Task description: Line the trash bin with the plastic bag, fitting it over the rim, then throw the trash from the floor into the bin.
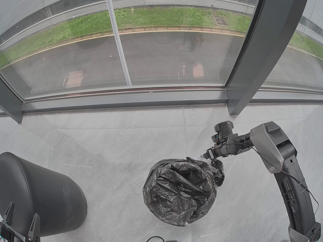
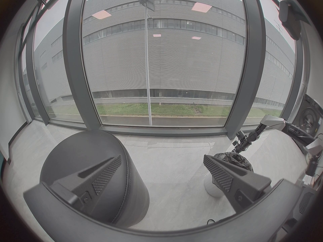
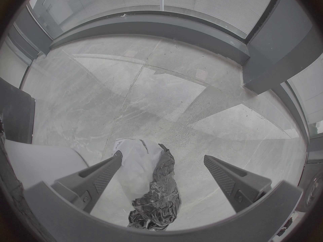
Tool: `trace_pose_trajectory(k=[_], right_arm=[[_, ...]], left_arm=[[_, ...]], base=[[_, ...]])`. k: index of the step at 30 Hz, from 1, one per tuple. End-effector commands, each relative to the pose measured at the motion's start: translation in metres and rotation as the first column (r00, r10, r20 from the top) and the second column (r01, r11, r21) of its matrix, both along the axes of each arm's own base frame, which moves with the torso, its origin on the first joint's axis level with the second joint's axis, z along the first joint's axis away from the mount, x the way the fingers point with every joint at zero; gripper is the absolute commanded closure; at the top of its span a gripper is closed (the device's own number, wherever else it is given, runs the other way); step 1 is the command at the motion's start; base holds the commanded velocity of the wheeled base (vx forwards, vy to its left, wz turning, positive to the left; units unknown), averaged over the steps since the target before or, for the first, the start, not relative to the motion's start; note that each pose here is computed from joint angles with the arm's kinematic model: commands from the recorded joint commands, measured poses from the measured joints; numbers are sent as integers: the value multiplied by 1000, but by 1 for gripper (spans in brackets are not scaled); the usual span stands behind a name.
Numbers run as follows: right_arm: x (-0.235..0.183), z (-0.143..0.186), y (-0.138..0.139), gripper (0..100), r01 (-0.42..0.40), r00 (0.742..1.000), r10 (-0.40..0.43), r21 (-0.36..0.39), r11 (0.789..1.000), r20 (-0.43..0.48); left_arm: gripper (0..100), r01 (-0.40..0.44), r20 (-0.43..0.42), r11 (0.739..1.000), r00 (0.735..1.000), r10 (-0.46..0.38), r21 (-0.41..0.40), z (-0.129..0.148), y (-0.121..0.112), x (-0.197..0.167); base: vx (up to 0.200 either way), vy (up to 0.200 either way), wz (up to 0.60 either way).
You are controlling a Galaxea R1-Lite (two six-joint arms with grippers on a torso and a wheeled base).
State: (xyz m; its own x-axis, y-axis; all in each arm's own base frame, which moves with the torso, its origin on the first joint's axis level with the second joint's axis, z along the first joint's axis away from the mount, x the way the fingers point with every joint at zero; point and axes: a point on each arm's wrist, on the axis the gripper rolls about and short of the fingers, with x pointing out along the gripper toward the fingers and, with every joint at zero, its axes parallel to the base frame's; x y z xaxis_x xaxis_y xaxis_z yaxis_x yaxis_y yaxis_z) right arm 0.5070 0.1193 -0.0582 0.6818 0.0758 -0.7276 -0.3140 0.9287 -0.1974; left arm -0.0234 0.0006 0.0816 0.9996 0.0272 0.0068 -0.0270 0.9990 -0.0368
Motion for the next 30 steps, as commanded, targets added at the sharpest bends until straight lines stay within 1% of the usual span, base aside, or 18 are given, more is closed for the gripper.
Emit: trace_pose_trajectory(k=[1,9,13,17,18,27,28,30], right_arm=[[3,-13,-2,0,4,1000,-5,-5,1000,-17],[2,-16,-1,0,3,1000,-3,-9,1000,-30],[-1,-18,-2,0,1,997,-3,-17,1000,-72],[-3,-17,-2,0,-3,995,0,-26,1000,-96],[-4,-17,-2,0,-18,993,13,-41,999,-114],[-3,-17,-3,0,-22,993,16,-46,999,-120],[-3,-17,-3,100,-22,993,16,-46,999,-120],[-4,-17,-3,100,-23,992,17,-49,999,-128]], left_arm=[[0,-2,13,1000,1000,2,-2,0,0,-1],[0,-3,15,1000,1000,3,-3,0,0,-1],[0,-3,15,1000,1000,3,-3,0,0,-1],[0,-2,15,1000,1000,2,-3,0,0,-1],[0,-2,15,1000,1000,2,-3,0,0,-1],[0,-3,13,1000,1000,3,-5,-1,0,-1],[0,-2,13,1000,1000,2,-5,-1,0,-1],[0,-3,15,1000,1000,3,-5,0,0,-1]], base=[[0,0,0],[0,0,0],[0,0,0],[0,0,0],[0,0,0],[0,0,0],[0,0,0],[0,0,0]])
